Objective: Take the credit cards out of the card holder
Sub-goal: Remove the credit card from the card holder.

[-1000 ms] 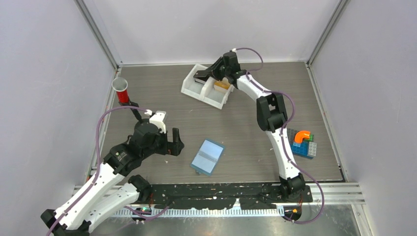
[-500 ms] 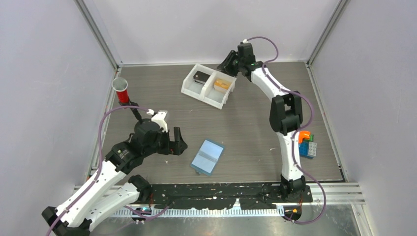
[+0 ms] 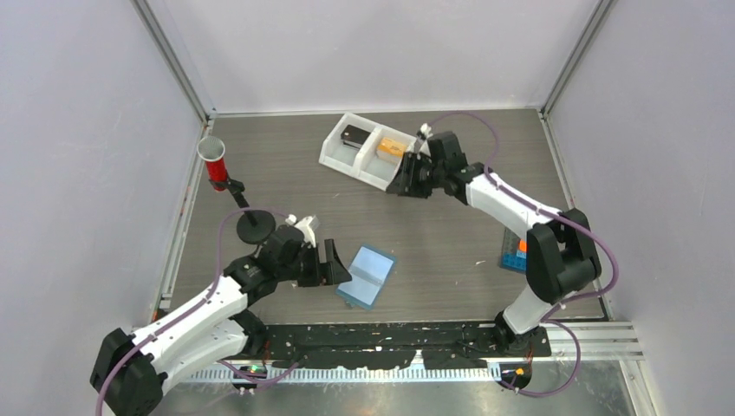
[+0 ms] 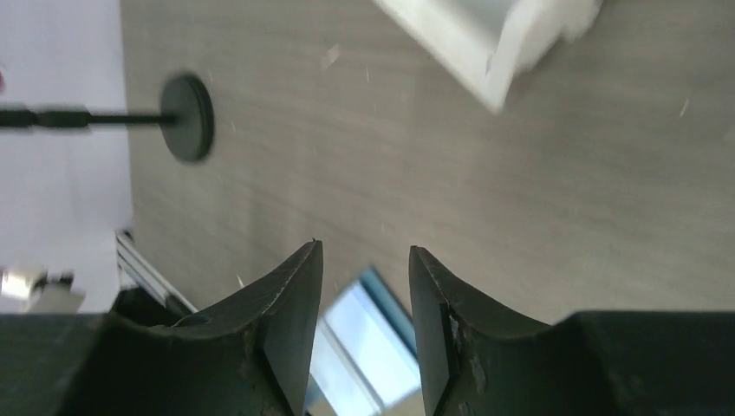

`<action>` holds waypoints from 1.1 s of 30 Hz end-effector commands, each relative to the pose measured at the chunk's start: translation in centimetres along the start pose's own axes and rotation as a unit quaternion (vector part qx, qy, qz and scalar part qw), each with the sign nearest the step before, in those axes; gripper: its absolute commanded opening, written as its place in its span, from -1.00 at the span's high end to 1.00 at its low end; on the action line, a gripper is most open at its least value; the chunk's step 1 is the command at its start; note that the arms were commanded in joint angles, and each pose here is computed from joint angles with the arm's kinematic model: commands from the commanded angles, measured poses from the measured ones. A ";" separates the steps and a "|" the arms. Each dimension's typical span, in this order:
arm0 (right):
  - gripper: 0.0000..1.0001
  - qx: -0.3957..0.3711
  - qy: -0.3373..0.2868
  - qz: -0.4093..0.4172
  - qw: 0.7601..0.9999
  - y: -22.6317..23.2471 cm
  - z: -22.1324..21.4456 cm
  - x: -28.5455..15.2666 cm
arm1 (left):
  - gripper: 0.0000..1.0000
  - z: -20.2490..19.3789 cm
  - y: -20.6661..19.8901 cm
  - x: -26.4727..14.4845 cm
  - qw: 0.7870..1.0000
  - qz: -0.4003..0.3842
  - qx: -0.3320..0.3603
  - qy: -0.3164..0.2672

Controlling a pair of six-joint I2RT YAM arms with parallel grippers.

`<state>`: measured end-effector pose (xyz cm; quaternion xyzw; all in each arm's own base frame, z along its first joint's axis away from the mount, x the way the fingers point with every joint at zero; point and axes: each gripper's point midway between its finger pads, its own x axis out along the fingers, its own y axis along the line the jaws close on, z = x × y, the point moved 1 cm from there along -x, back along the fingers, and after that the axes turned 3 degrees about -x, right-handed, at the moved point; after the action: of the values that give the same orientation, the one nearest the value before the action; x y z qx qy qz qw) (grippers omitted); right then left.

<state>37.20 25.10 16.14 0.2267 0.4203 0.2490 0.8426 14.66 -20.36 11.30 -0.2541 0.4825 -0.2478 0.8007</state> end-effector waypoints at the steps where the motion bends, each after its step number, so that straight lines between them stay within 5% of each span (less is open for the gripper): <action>1: 0.01 -0.057 0.018 0.032 0.998 1.9 -4.9 -2.3 | -0.61 -1.2 -0.2 1.8 0.998 -0.042 -0.045 -0.004; 12: 0.01 -0.132 0.057 0.057 0.988 5.0 -16.9 -5.5 | -0.63 -4.2 1.3 4.1 0.992 -0.091 -0.086 0.011; 25: 0.03 -0.157 0.041 0.070 0.984 3.4 -19.8 -6.2 | -0.29 -6.6 0.5 2.4 0.990 -0.067 -0.115 0.051; 33: 0.03 -0.162 0.047 0.077 0.983 3.8 -20.7 -6.1 | -0.41 -5.5 -1.1 1.4 0.987 -0.071 -0.139 0.028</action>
<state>15.39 26.98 9.39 0.0945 0.4270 0.3774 0.8163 9.24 -22.69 7.55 -0.3705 0.5233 -0.2629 0.7210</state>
